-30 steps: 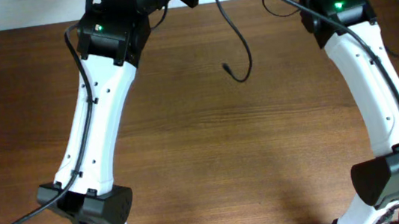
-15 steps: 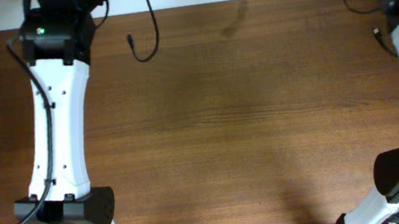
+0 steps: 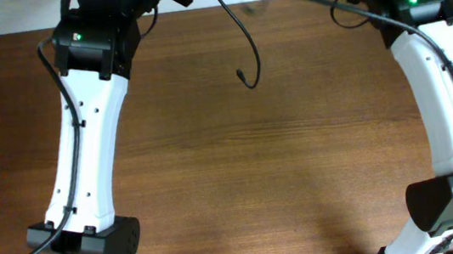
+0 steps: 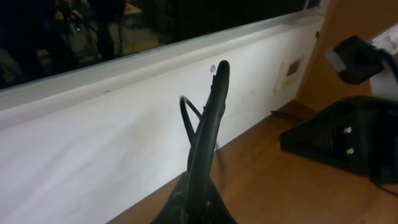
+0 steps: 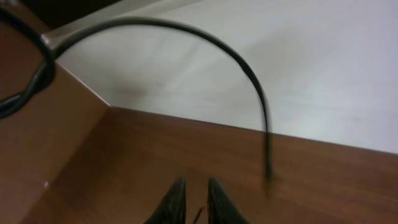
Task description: Untangle cables
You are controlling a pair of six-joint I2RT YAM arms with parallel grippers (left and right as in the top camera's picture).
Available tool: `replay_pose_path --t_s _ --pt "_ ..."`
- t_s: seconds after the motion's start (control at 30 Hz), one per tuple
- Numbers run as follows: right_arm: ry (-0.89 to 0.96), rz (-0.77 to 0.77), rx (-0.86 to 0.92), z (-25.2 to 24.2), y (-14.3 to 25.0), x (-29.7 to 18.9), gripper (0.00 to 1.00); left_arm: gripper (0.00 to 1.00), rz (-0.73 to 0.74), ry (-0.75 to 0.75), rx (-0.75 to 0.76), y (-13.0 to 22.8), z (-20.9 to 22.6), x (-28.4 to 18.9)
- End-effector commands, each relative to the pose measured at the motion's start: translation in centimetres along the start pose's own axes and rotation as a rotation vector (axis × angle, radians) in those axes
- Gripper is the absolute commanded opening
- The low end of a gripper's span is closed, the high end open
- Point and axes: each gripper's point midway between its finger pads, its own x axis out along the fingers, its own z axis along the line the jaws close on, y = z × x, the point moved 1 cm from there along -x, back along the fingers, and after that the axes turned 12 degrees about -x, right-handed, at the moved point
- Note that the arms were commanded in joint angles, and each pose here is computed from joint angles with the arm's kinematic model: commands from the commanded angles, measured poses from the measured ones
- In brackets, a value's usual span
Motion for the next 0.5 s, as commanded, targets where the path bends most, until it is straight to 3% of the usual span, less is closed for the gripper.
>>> replay_pose_path --t_s 0.0,0.13,0.23,0.47 --pt "0.035 0.021 -0.103 -0.6 0.4 -0.4 0.12 0.00 0.043 0.108 0.008 1.7 -2.3 2.1" --pt "-0.020 0.056 -0.187 0.5 1.3 -0.2 0.21 0.00 0.084 0.145 0.002 3.5 -3.6 4.0" --pt "-0.005 0.102 -0.295 0.5 2.4 -0.1 0.22 0.00 0.105 0.196 0.003 4.3 -5.4 4.7" --pt "0.021 0.123 -0.286 0.2 2.7 -0.5 0.23 0.00 0.120 0.205 0.001 4.9 -5.9 5.2"
